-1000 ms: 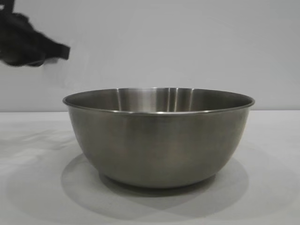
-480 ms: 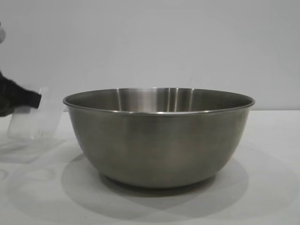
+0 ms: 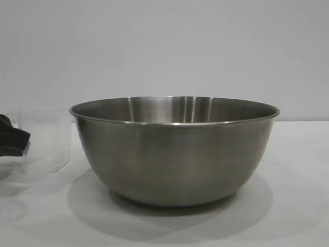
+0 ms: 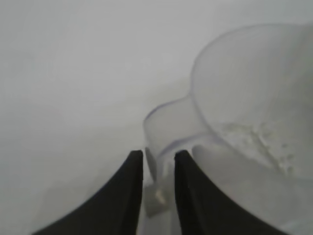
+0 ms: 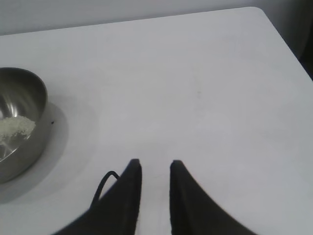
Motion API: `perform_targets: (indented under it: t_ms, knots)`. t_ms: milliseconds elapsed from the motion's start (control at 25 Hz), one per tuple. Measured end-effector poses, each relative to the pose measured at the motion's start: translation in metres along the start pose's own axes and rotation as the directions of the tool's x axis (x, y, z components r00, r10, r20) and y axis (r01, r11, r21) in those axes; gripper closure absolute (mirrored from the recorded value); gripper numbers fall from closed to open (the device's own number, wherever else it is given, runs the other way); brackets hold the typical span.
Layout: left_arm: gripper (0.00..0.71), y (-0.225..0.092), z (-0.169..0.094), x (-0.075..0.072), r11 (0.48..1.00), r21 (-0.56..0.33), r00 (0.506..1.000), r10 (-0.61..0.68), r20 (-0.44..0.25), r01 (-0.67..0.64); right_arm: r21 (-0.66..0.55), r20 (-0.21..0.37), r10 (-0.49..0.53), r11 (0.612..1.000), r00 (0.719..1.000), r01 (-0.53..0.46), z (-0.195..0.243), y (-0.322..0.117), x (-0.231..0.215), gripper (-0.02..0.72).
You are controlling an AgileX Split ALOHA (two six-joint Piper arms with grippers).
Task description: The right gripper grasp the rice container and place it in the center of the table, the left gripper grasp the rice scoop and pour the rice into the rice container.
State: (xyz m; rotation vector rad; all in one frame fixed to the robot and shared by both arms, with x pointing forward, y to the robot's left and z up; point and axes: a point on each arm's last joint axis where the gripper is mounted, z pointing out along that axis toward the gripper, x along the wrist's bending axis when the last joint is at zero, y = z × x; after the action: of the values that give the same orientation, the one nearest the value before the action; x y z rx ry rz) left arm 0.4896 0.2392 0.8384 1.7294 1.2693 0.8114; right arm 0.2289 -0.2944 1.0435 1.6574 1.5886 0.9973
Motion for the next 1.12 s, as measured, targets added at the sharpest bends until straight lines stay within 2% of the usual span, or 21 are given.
perform_targets:
  t_ms: [40,80,280,360,400,480,560,640,760,920,1120]
  knots:
    - [0.553,-0.001,-0.003,0.000,1.000,0.004,1.000,-0.002,0.000,0.002,0.000,0.000,0.000,1.000,1.000,0.000,0.000,0.000,0.000,0.563]
    - [0.512,-0.001,-0.006,0.000,1.000,0.007,1.000,-0.004,0.000,0.004,0.000,0.000,0.000,1.000,1.000,0.000,0.000,0.000,0.000,0.563]
    - [0.526,-0.004,-0.021,0.001,0.999,0.023,0.999,-0.046,-0.017,0.046,0.000,0.000,0.000,1.000,1.000,0.000,0.000,0.000,0.000,0.563]
    - [0.526,-0.004,-0.028,0.005,0.995,0.020,0.993,-0.092,-0.069,0.094,0.000,0.000,0.000,1.000,1.000,0.000,0.000,0.000,0.000,0.563]
    - [0.526,-0.003,-0.032,0.009,0.992,0.011,0.985,-0.127,-0.115,0.129,0.000,0.000,0.000,1.000,1.000,0.000,0.000,0.000,0.000,0.563]
    - [0.526,0.000,-0.039,0.020,0.966,-0.039,0.943,-0.257,-0.212,0.255,0.000,0.000,0.000,1.000,1.000,0.000,0.000,0.000,0.000,0.563]
    - [0.526,0.003,-0.044,0.032,0.927,-0.102,0.885,-0.375,-0.277,0.361,0.000,0.000,0.000,1.000,1.000,0.000,0.000,0.000,0.000,0.563]
    - [0.526,0.007,-0.047,0.044,0.918,-0.139,0.867,-0.397,-0.301,0.372,0.000,0.000,0.000,1.000,1.000,0.000,0.000,0.000,0.000,0.563]
    - [0.526,0.015,-0.042,0.057,0.936,-0.155,0.898,-0.348,-0.269,0.317,0.000,0.000,0.000,1.000,1.000,0.000,0.000,0.000,0.000,0.563]
    - [0.526,0.024,-0.039,0.078,0.941,-0.196,0.911,-0.322,-0.259,0.277,0.000,0.000,0.000,1.000,1.000,0.000,0.000,0.000,0.000,0.563]
    - [0.526,0.035,-0.038,0.089,0.947,-0.227,0.937,-0.277,-0.214,0.228,0.000,0.000,0.000,1.000,1.000,0.000,0.000,0.000,0.000,0.563]
